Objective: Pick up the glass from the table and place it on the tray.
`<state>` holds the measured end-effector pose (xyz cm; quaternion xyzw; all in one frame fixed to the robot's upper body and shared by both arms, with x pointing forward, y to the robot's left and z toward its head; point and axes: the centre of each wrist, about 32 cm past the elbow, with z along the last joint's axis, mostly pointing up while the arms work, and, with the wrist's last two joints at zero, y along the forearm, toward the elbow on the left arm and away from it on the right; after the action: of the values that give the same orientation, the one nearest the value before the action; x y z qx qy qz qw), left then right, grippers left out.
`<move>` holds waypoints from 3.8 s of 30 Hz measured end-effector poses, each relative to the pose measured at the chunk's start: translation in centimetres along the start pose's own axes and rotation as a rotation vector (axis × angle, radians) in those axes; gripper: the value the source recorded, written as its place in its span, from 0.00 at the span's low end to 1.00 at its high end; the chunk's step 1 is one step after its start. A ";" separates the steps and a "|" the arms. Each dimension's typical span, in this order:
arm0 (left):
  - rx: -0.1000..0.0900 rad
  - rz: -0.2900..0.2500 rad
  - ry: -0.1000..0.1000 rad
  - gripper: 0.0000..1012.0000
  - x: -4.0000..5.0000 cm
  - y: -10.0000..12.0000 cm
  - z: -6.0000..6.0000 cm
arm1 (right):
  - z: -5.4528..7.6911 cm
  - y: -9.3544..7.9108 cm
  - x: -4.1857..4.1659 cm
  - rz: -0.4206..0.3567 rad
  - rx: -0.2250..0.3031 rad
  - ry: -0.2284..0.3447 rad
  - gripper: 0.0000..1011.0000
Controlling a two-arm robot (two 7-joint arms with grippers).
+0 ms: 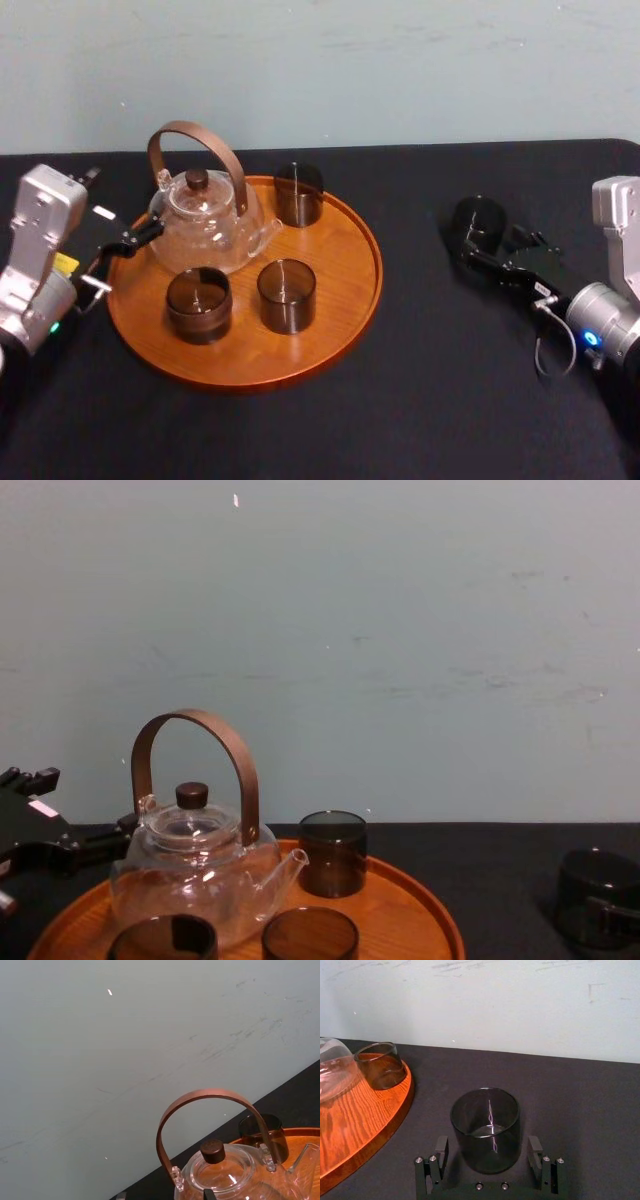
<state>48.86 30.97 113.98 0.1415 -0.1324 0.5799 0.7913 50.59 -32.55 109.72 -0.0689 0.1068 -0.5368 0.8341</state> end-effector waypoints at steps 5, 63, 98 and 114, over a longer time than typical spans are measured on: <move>0.000 0.000 0.000 0.99 0.00 0.0 0.0 | 0.0 0.5 0.31 -0.002 0.001 -0.003 0.99; 0.000 0.000 0.000 0.99 0.00 0.0 0.0 | 0.0 4.0 1.72 0.035 0.015 -0.013 0.99; 0.000 0.000 0.000 0.99 0.00 0.0 0.0 | 0.7 3.4 1.33 0.088 0.037 -0.016 0.91; 0.000 0.000 0.000 0.99 0.00 0.0 0.0 | 2.8 3.9 -1.97 0.249 0.060 -0.054 0.91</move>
<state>48.86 30.97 113.98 0.1415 -0.1325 0.5799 0.7913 53.97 -29.12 111.73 -0.0448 0.0758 -0.4302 0.8984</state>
